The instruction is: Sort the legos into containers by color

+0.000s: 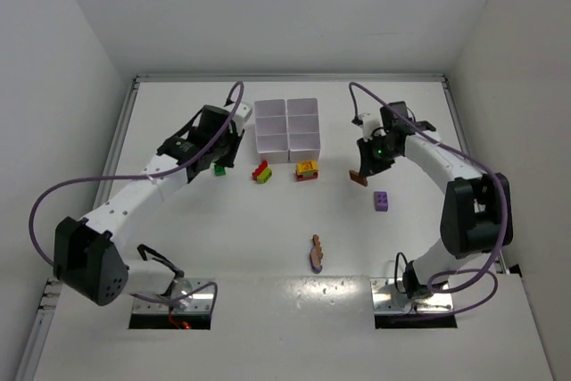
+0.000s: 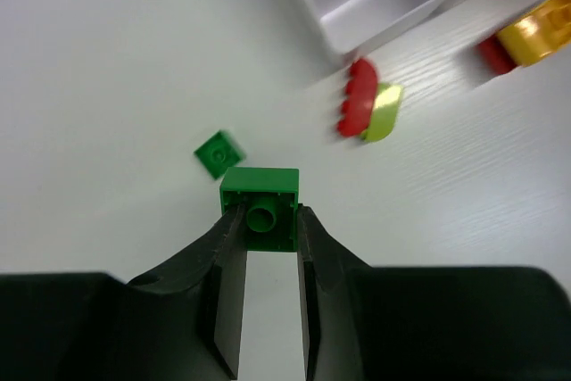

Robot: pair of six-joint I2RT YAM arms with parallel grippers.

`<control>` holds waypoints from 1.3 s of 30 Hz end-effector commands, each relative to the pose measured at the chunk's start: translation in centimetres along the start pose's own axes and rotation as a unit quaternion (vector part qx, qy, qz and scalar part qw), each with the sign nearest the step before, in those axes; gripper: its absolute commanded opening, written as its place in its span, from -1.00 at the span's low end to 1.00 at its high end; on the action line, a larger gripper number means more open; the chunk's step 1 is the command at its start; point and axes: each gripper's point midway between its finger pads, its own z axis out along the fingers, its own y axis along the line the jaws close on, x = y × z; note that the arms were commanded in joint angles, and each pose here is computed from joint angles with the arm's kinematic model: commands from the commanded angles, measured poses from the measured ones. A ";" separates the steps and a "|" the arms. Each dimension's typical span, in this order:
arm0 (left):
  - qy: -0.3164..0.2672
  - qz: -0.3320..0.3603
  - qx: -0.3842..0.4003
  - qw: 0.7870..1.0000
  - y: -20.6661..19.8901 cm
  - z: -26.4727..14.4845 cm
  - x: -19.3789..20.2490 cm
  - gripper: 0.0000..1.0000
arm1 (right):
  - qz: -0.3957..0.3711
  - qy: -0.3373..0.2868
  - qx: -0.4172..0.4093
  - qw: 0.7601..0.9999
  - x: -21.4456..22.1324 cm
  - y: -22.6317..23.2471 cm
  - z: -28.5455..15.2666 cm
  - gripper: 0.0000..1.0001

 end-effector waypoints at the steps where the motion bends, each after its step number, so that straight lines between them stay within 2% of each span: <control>1: 0.091 -0.006 -0.040 0.995 2.7 0.6 3.4 -1.00 | -0.013 0.000 0.095 0.995 0.2 -4.6 -1.4 -1.00; 9: 0.163 -0.041 -0.034 0.985 4.9 3.8 6.5 -1.00 | -0.003 0.029 0.137 0.990 0.4 -8.7 0.2 -1.00; 13: 0.199 -0.058 -0.026 0.978 5.5 5.7 8.2 -0.85 | 0.009 0.040 0.143 0.989 0.7 -10.2 1.3 -1.00; 20: 0.230 -0.073 -0.022 0.970 6.1 7.3 9.8 -0.68 | 0.011 0.036 0.157 0.987 -0.3 -11.7 2.0 -1.00; 30: 0.265 -0.119 -0.057 0.955 9.6 8.0 12.7 -0.68 | 0.011 0.056 0.160 0.986 1.1 -11.9 2.6 -1.00; 33: 0.278 -0.113 -0.034 0.953 8.9 8.4 13.6 -0.68 | 0.007 0.057 0.159 0.986 1.1 -12.0 2.6 -1.00; 39: 0.272 -0.097 0.014 0.957 6.3 8.5 13.1 -0.68 | 0.007 0.057 0.159 0.986 1.1 -12.0 2.6 -1.00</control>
